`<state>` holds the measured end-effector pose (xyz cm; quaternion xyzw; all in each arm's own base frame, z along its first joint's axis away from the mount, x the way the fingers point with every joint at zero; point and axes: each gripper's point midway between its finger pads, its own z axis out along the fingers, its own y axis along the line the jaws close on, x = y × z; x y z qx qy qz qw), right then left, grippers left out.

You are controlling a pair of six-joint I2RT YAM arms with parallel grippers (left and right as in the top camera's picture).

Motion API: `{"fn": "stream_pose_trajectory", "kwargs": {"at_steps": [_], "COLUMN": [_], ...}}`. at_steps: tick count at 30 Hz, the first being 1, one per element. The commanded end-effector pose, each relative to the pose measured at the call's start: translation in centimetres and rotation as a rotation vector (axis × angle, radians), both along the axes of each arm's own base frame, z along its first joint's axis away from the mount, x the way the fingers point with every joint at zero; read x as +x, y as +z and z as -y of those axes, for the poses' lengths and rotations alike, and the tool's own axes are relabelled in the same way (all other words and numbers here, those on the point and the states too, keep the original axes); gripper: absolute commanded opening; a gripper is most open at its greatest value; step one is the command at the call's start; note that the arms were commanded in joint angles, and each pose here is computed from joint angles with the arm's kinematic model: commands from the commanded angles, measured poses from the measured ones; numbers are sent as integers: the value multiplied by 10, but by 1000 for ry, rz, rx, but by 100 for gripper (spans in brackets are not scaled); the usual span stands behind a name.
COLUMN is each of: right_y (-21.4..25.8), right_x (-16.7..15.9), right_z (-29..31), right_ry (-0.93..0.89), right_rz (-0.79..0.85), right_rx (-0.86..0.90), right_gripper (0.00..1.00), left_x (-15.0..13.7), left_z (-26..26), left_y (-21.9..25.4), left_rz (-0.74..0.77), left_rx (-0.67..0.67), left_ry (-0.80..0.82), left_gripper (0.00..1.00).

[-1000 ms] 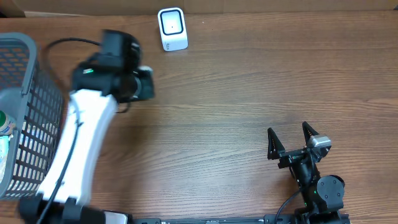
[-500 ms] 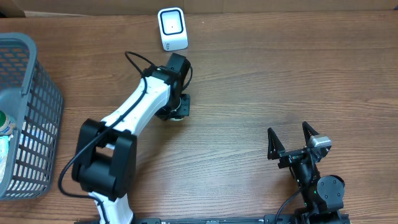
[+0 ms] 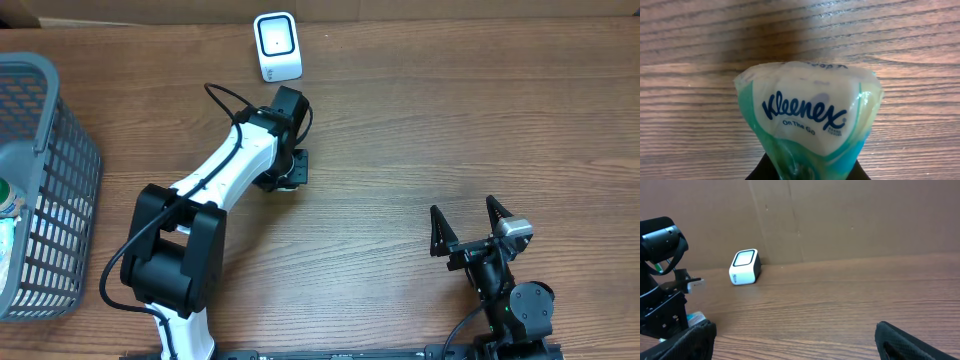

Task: Scan the item barcode
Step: 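Lift the tissue pack out and carry it toward the scanner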

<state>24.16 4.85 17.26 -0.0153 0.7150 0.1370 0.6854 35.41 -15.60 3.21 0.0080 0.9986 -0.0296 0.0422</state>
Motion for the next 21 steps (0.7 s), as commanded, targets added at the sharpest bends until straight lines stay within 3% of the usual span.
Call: {"fn": "stream_pose_trajectory", "kwargs": {"at_steps": [1,6,7,8,10,11,12,17,21], "right_y": [-2,-2,-2,-2,-2,-2,-2,-2,-2], "right_x": [0,0,0,0,0,0,0,0,0], "right_z": [0,0,0,0,0,0,0,0,0], "right_ry": [0,0,0,0,0,0,0,0,0], "right_rz": [2,2,3,2,2,2,3,3,3], "right_rx": [4,4,4,4,4,4,4,4,4], "right_gripper": [100,100,100,100,100,100,100,100,100], "left_x": [-5,-7,-7,-7,-7,-7,-6,8,28], "left_z": [21,52,55,59,65,66,66,65,54], "left_y": [0,2,2,2,3,3,3,23,78], "left_rz": [-2,34,37,42,48,53,56,85,141], "left_rx": [-39,-81,-85,-90,-102,-104,-105,-125,-112], "left_ry": [21,3,9,12,1,-1,-2,-11,-33], "left_gripper": [9,14,20,29,74,91,96,100,100]}}
